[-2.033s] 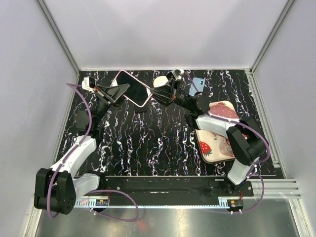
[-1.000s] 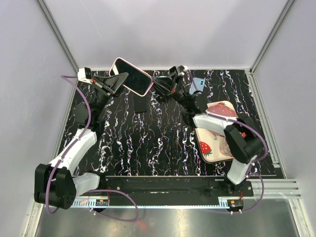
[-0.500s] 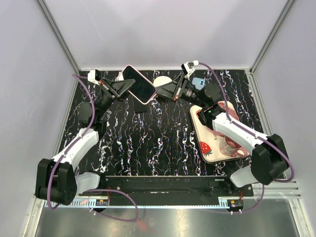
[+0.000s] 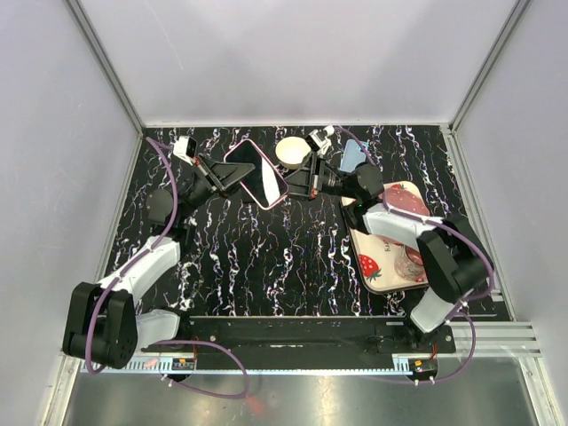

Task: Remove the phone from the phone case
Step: Remove the phone case from the phone.

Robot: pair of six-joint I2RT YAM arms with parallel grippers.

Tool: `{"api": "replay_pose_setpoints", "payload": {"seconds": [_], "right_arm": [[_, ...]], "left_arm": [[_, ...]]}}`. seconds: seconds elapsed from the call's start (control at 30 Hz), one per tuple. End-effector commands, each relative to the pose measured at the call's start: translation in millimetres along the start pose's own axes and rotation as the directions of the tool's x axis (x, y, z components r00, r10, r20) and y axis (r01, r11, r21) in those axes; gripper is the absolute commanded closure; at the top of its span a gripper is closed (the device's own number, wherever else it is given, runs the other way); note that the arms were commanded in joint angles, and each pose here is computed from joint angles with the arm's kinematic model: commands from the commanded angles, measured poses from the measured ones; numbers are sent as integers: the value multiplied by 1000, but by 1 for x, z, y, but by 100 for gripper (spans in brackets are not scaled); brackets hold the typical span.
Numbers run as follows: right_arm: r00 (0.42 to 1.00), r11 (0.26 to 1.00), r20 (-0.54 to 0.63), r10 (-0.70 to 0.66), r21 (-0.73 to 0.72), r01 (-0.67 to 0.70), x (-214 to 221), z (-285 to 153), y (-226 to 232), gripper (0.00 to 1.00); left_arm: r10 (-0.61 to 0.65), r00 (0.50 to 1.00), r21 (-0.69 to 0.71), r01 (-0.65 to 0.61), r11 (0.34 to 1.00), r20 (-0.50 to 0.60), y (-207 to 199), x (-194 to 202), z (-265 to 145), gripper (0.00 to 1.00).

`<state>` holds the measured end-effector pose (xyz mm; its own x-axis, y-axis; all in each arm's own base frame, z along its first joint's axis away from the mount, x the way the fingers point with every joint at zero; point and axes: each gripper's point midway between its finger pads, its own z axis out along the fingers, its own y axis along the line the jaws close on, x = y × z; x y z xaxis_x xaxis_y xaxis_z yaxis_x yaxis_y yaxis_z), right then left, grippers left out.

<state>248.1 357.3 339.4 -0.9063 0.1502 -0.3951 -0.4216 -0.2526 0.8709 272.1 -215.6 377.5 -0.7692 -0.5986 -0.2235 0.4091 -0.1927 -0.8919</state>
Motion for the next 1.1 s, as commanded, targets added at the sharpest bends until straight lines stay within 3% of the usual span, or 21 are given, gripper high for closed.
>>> {"api": "replay_pose_setpoints", "payload": {"seconds": [0.0,0.03,0.17,0.33,0.37,0.4,0.47,0.5,0.57,0.67,0.7,0.73,0.8,0.87,0.9,0.93,1.0,1.03,1.07], "right_arm": [[967,966,-3,256,34,-256,22,-1,-50,96],[964,964,0,265,35,-264,23,-2,-53,100],[965,963,35,262,59,-263,27,-12,-61,100],[974,938,102,204,264,-224,35,-30,-82,100],[977,929,112,180,306,-207,34,-32,-84,100],[978,889,132,159,412,-200,35,-41,-102,100],[987,869,141,78,476,-137,29,-47,-92,100],[988,811,151,30,574,-112,26,-58,-103,100],[986,780,156,-52,623,-58,18,-66,-90,100],[974,713,173,-143,701,-19,11,-83,-83,100],[973,708,167,-161,707,-4,11,-85,-81,100],[968,709,172,-182,705,8,7,-85,-76,100],[967,686,175,-184,728,-1,11,-93,-78,100],[963,658,181,-197,753,-7,12,-100,-83,100],[961,641,183,-208,768,-8,11,-105,-84,100],[960,621,179,-217,784,-6,12,-109,-85,100],[958,540,162,-236,841,-9,15,-126,-96,100],[960,505,143,-242,863,-1,20,-130,-101,100],[954,414,122,-273,910,2,19,-145,-109,100]], "left_arm": [[233,934,344,-132,930,-272,-79,84,-22,100],[232,933,335,-134,933,-275,-75,84,-22,100],[215,925,273,-129,953,-314,-51,90,-27,100],[185,911,129,-147,981,-368,-18,93,-25,98],[241,899,134,-206,969,-365,-17,93,-25,87],[187,908,52,-181,982,-375,-2,91,-25,84],[250,900,29,-256,966,-358,2,87,-23,81],[198,909,-55,-233,971,-367,17,86,-25,80],[252,896,-69,-296,953,-366,18,83,-24,76],[248,892,-113,-310,944,-377,25,81,-24,50],[238,893,-125,-305,944,-381,27,81,-24,29],[237,893,-131,-306,943,-382,29,80,-23,16],[222,893,-145,-298,944,-391,32,80,-23,1],[271,877,-155,-355,922,-397,33,72,-21,1],[235,883,-219,-343,913,-405,41,71,-25,1],[303,860,-199,-409,890,-411,33,66,-23,1],[287,869,-293,-419,859,-403,42,57,-29,1],[343,857,-315,-471,824,-385,40,47,-27,1],[319,867,-373,-461,805,-382,49,45,-34,1]]}}
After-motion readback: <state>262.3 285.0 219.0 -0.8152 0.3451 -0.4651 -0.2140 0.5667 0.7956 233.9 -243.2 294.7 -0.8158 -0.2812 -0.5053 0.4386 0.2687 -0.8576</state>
